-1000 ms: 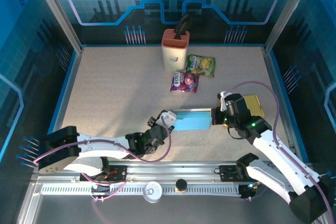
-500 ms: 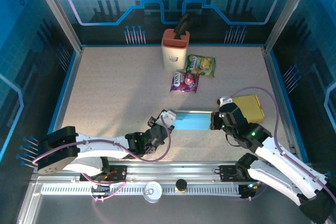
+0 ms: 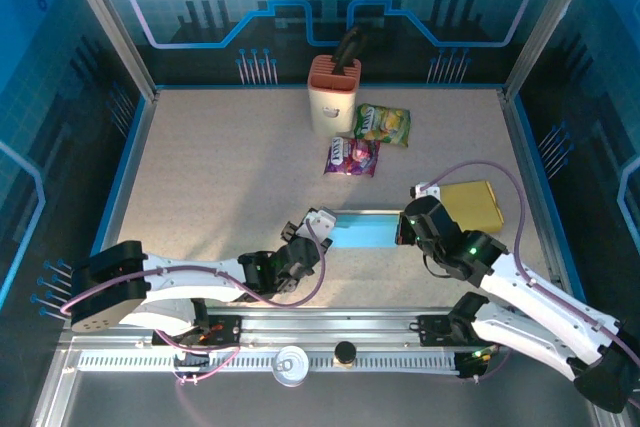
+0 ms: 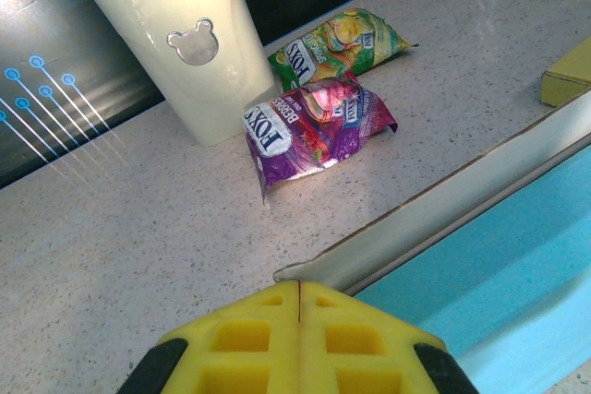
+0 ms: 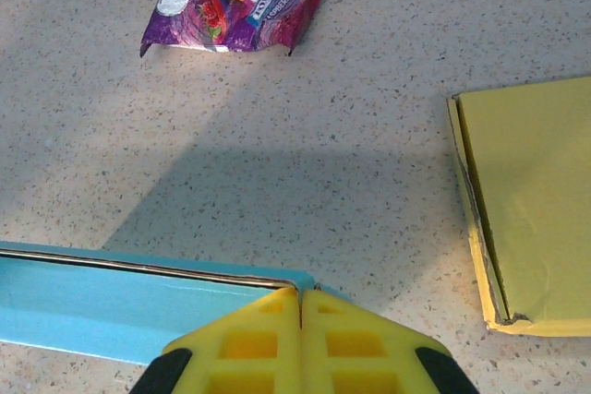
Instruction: Fold the paper box
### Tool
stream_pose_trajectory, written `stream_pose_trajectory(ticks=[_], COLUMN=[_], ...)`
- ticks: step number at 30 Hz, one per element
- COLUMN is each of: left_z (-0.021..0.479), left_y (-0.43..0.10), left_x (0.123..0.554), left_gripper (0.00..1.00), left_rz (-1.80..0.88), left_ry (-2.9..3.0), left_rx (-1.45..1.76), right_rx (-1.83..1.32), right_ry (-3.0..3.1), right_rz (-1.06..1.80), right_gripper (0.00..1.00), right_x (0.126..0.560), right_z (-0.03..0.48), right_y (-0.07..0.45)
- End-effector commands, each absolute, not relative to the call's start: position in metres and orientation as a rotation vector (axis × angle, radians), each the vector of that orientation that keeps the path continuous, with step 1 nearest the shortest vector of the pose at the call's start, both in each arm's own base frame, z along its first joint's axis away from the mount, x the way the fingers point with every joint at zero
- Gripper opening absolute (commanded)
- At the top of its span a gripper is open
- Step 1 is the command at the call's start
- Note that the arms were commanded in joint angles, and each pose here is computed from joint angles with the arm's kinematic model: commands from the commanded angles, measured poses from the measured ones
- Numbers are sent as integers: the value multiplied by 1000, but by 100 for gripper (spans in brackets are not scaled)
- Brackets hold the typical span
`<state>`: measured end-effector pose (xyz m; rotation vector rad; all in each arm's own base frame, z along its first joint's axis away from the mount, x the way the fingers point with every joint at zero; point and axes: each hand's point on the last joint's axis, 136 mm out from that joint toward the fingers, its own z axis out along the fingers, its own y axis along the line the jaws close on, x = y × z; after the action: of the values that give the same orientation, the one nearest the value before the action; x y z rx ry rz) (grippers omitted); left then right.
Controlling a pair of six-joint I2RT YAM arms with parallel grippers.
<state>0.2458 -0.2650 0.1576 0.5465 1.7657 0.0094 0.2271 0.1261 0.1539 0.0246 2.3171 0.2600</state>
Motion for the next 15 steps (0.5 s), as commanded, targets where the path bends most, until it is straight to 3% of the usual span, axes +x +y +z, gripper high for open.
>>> stream_pose_trajectory(ticks=[1, 11, 15], left_z=[169, 171, 179], left_y=[-273, -268, -264], left_x=[244, 241, 237], left_gripper=[0, 0, 16], left_rz=[-47, -60, -99], left_ry=[1765, 1779, 1786], left_rx=[535, 528, 520], right_rx=[7, -44, -56], right_ry=[2364, 2329, 2316], right_rz=[262, 217, 213], right_gripper=[0, 0, 0], right_x=[219, 213, 213], right_z=[147, 135, 138], right_y=[130, 130, 131])
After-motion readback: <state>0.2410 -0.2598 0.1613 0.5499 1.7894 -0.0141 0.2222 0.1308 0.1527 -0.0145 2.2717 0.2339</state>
